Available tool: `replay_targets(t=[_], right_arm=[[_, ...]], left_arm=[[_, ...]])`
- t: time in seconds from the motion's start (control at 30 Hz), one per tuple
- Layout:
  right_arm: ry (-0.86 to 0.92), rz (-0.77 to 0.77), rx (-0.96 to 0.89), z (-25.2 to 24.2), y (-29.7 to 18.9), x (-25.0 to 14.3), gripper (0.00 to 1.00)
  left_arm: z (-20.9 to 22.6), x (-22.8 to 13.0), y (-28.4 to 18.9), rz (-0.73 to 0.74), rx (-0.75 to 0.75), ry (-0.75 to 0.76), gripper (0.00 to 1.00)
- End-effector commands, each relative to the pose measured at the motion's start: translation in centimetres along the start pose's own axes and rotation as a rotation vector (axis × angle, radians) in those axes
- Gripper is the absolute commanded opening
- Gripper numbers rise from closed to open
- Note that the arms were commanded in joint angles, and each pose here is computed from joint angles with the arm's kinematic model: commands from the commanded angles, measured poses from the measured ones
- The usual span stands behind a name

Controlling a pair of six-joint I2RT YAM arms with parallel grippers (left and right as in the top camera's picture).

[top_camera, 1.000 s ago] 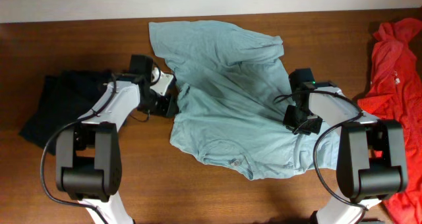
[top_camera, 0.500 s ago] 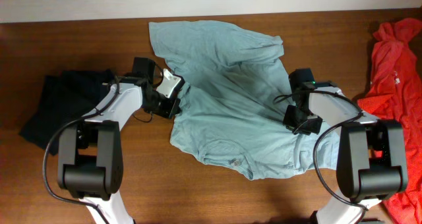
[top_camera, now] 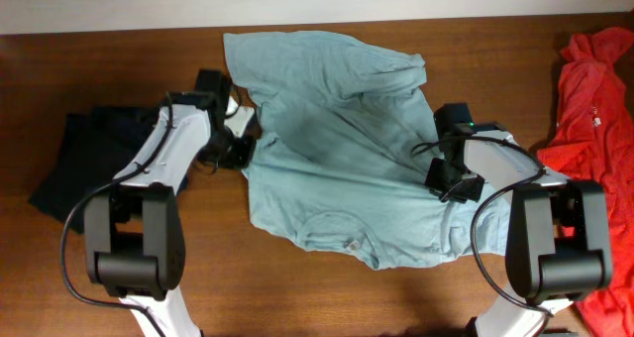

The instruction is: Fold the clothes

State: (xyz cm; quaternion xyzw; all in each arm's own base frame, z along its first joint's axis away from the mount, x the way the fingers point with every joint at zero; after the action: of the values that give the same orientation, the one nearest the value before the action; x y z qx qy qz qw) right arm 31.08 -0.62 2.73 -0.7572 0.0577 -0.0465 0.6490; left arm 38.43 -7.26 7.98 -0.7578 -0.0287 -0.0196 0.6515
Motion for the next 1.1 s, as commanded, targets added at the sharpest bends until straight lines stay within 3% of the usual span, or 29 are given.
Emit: replay_targets(t=[0.0, 0.3, 0.6, 0.7, 0.77, 0.8, 0.93, 1.07], right_arm=[[0.007, 0.059, -0.055, -0.9, 1.7, -1.0, 0.18], [0.006, 0.061, -0.058, -0.9, 1.7, -1.1, 0.18], [0.006, 0.063, -0.059, -0.9, 1.7, -1.1, 0.18], [0.006, 0.063, -0.059, -0.9, 1.7, -1.1, 0.18], [0.006, 0.063, -0.059, -0.9, 1.7, -1.1, 0.18], [0.006, 0.063, -0.059, -0.9, 1.7, -1.1, 0.18], [0.006, 0.063, -0.058, -0.9, 1.7, -1.1, 0.18], [0.006, 0.063, -0.058, -0.9, 1.7, -1.1, 0.18]], left_arm=[[1.0, 1.7, -3.7, -0.108, 0.115, -0.053, 0.01], [4.9, 0.3, -5.0, -0.086, 0.392, -0.171, 0.01], [6.4, 1.4, -5.8, -0.175, 0.502, -0.232, 0.02], [7.0, 1.8, -6.3, -0.203, 0.553, -0.234, 0.09], [7.5, 2.0, -6.7, -0.222, 0.592, -0.236, 0.23], [7.6, 2.1, -6.7, -0.227, 0.592, -0.239, 0.32], [6.6, 2.0, -5.9, -0.196, 0.479, -0.249, 0.47], [3.0, 1.5, -4.3, -0.118, 0.216, -0.215, 0.48]])
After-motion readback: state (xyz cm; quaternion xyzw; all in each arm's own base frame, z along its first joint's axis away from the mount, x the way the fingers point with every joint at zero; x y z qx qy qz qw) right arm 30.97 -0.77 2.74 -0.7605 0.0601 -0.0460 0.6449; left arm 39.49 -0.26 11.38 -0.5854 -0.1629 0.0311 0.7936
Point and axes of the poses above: each gripper's point midway between its finger pads, its own y axis out along the fingers, its own z axis along the line the jaws close on, x = y × z, the point moved 3 cm from there along -y, back along the fingers, and after that the axes turned 15 degrees about -y, right-handed, at the moved point
